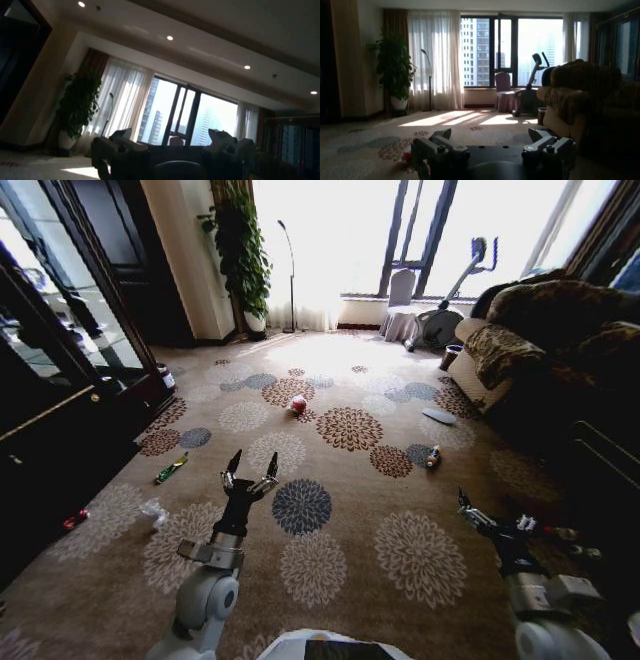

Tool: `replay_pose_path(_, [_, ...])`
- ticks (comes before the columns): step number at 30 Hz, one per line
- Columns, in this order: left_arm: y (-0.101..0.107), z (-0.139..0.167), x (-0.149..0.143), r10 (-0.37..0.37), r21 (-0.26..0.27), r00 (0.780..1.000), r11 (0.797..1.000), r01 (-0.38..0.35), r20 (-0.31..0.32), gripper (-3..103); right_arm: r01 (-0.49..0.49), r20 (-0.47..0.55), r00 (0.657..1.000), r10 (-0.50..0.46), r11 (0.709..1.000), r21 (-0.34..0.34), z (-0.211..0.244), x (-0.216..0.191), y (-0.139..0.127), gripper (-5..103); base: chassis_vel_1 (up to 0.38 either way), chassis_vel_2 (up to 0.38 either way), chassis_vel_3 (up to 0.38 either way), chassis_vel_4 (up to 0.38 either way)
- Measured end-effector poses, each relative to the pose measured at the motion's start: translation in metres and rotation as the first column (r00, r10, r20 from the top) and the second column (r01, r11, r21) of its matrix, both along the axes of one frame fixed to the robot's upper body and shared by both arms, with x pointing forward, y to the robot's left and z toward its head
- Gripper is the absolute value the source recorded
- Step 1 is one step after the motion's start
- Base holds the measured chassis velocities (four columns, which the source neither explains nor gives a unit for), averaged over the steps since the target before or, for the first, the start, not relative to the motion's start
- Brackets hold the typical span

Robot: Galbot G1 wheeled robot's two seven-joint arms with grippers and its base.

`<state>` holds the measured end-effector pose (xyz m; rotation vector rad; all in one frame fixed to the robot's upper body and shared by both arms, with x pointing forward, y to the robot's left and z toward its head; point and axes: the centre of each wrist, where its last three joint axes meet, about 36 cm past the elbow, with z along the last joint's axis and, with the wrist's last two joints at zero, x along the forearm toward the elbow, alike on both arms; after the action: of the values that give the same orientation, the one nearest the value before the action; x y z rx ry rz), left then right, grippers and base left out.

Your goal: Pick up the trash from the ground and place it into the trash bin.

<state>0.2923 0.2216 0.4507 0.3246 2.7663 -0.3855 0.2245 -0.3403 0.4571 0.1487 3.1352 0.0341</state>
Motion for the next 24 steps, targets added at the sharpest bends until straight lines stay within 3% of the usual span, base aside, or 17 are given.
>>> replay_pose_path(4, [0.006, 0.003, -0.004, 0.007, 0.056, 0.995, 0.998, -0.002, -0.097, 100, 0.022, -0.007, 1.0, -0.022, 1.0, 0.015, -0.002, -0.001, -0.001, 100, 0.0, 0.0, 0.0, 0.0])
replay_pose_path(5, [0.006, 0.003, -0.004, 0.007, 0.056, 0.995, 0.998, -0.002, -0.097, 100, 0.022, -0.007, 1.0, -0.022, 1.0, 0.015, -0.002, -0.001, -0.001, 100, 0.0, 0.0, 0.0, 0.0])
replay_pose_path(8, [0.001, 0.001, -0.01, 0.042, 0.075, 0.971, 0.997, -0.025, -0.237, 100, 0.061, -0.031, 0.998, -0.061, 0.998, 0.007, -0.009, -0.001, -0.004, 100, 0.0, 0.0, 0.0, 0.0])
replay_pose_path(10, [-0.001, -0.001, -0.015, 0.044, 0.09, 0.961, 0.996, -0.02, -0.273, 100, 0.066, -0.034, 0.997, -0.066, 0.998, -0.001, -0.013, -0.002, -0.005, 100, 0.0, 0.0, 0.0, 0.0])
replay_pose_path(18, [-0.006, -0.016, -0.032, 0.056, 0.165, 0.94, 0.986, 0.001, -0.338, 100, 0.032, -0.033, 0.999, -0.033, 0.999, -0.036, -0.039, -0.008, -0.015, 100, 0.0, 0.0, 0.0, 0.0])
replay_pose_path(24, [-0.013, -0.022, -0.038, 0.064, 0.157, 0.932, 0.987, -0.008, -0.356, 100, 0.037, -0.028, 0.999, -0.038, 0.999, -0.013, -0.051, -0.007, -0.018, 100, 0.0, 0.0, 0.0, 0.0])
